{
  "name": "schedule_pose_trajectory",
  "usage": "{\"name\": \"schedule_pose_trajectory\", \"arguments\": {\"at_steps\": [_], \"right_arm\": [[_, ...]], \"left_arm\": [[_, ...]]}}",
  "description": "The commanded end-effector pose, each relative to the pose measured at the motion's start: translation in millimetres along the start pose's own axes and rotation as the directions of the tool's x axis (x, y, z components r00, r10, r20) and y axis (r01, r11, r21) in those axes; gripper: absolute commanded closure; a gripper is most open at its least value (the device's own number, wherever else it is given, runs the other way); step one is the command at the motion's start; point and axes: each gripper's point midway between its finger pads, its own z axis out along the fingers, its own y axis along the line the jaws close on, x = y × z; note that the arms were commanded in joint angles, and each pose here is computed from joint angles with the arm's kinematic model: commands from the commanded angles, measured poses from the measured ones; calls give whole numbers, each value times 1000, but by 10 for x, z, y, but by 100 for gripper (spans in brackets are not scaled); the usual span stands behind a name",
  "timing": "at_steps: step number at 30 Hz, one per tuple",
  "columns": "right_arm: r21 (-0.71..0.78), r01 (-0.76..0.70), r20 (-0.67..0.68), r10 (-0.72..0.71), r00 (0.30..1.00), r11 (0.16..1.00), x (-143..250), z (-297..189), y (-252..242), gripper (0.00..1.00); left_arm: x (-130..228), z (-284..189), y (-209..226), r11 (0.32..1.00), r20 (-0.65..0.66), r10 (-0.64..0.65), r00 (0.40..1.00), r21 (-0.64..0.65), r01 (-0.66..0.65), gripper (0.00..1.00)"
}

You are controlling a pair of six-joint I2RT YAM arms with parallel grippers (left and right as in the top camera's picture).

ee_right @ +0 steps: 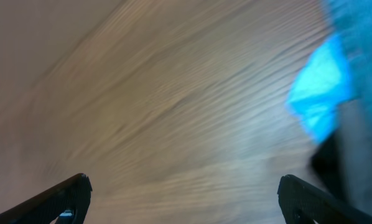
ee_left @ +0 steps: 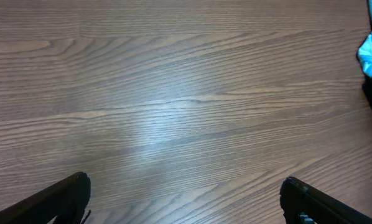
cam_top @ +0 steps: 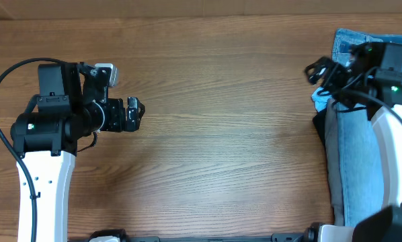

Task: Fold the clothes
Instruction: 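Move the right gripper over the light-blue jeans on the pile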

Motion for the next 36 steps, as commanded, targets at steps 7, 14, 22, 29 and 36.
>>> {"name": "schedule_pose_trajectory", "arguments": {"at_steps": [7, 14, 22, 29, 36], "right_arm": [[140, 15, 123, -32, 992, 990, -537, 466, -548, 0], [332, -21, 75, -4, 997, 943, -431, 961, -1137, 19], [445, -24, 67, -6, 998, 895, -382, 1128, -1450, 24], [545, -16, 0, 19, 1000, 838, -166, 1244, -1745, 40], [631, -8, -8, 16, 1000, 776, -130, 1140, -1903, 60]], "left_arm": [[-141, -59, -82, 999, 48, 11, 999, 33, -12, 0], [-151, -58, -81, 999, 52, 12, 999, 32, -14, 0], [-181, -47, -77, 999, 61, 15, 998, 32, -17, 0], [-172, 13, -57, 999, 43, 8, 999, 33, -10, 0], [-163, 65, -41, 999, 27, 3, 1000, 34, -4, 0]]}}
